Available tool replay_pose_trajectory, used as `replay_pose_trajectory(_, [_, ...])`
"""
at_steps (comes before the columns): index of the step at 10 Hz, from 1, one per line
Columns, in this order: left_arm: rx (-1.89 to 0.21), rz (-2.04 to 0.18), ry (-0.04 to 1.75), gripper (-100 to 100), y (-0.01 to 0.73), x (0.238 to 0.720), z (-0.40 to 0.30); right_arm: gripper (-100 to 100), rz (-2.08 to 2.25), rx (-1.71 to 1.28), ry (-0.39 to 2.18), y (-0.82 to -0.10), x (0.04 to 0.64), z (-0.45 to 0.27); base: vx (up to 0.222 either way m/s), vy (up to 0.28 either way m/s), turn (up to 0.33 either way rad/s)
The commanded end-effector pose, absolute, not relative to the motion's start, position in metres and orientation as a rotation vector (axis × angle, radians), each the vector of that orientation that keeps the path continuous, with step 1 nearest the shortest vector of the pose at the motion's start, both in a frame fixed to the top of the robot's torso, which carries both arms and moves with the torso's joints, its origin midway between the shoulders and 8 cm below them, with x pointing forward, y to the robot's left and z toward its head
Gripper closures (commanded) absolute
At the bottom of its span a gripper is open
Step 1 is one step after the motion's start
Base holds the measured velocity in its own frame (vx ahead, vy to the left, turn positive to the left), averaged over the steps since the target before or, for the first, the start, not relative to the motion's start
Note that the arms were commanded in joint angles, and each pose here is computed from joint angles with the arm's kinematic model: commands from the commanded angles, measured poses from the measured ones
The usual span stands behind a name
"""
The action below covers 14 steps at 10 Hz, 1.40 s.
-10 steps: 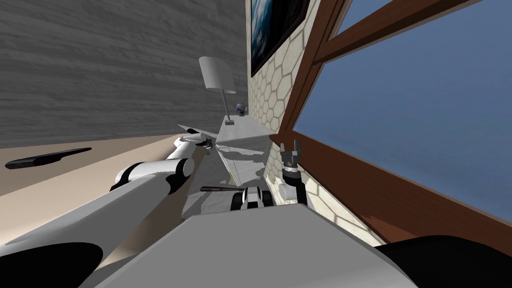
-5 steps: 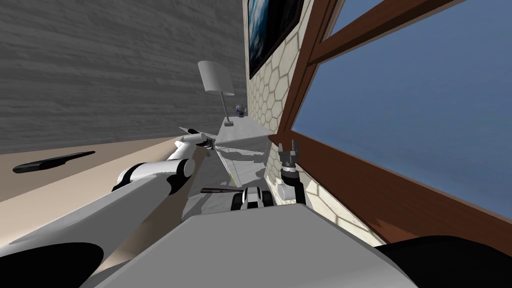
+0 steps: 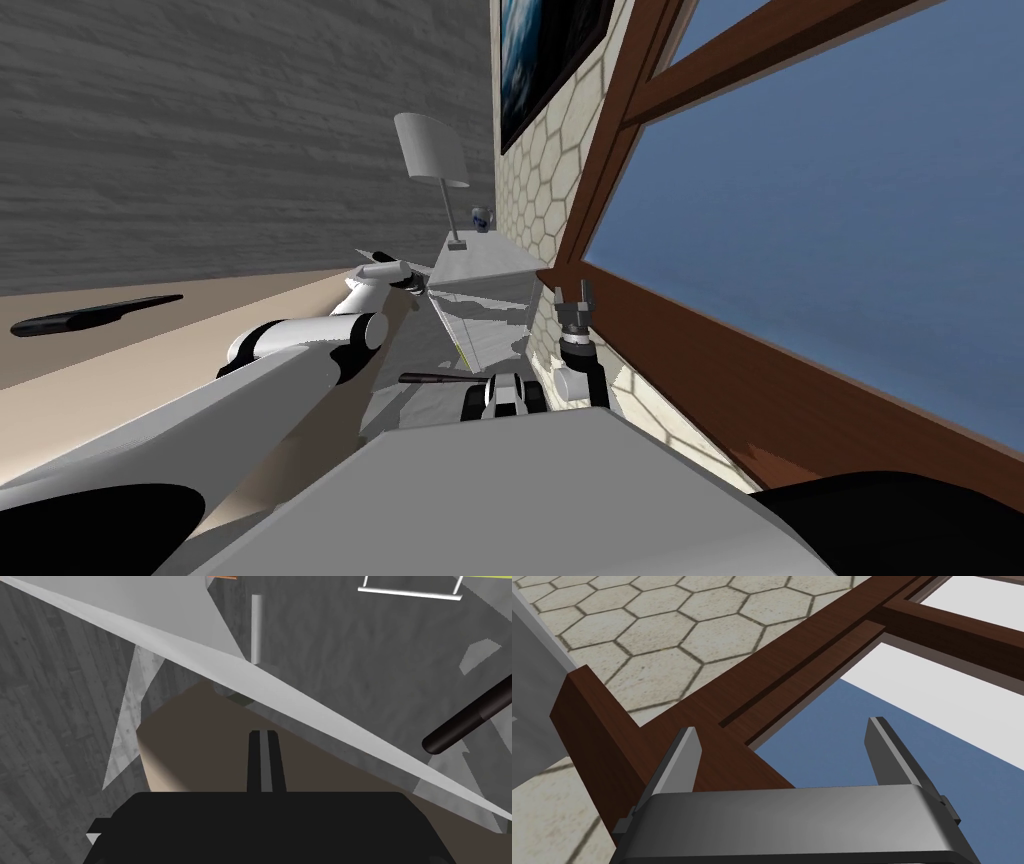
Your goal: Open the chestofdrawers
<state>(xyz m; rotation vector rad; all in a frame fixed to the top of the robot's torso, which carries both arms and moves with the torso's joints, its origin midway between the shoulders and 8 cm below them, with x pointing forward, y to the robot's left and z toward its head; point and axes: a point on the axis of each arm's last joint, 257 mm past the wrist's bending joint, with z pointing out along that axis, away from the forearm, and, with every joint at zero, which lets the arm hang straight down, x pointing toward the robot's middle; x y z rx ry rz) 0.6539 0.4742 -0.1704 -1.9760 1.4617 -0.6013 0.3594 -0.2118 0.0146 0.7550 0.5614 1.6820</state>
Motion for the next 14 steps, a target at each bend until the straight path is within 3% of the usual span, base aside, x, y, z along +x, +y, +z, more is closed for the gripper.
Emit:
replay_pose_trajectory(1, [-1.987, -0.61, 1.46, -100, 0.47, 0.653, -0.186, 0, 1.687, 0.757, 0.566, -0.209, 0.36, 0.014, 0.049, 0.081, 0.028])
replay_pose_trajectory(3, [-1.984, -0.609, 1.462, -100, 0.47, 0.653, -0.186, 0, 1.689, 0.756, 0.565, -0.209, 0.36, 0.014, 0.039, 0.051, -0.017])
replay_pose_trajectory(4, [-1.975, -0.6, 1.465, 100, 0.474, 0.654, -0.17, 0, 1.689, 0.756, 0.565, -0.209, 0.36, 0.014, -0.057, -0.052, 0.009])
replay_pose_trajectory(14, [-2.021, -0.588, 1.361, 100, 0.497, 0.628, -0.171, 0, 1.694, 0.754, 0.566, -0.207, 0.36, 0.015, -0.015, 0.076, -0.061])
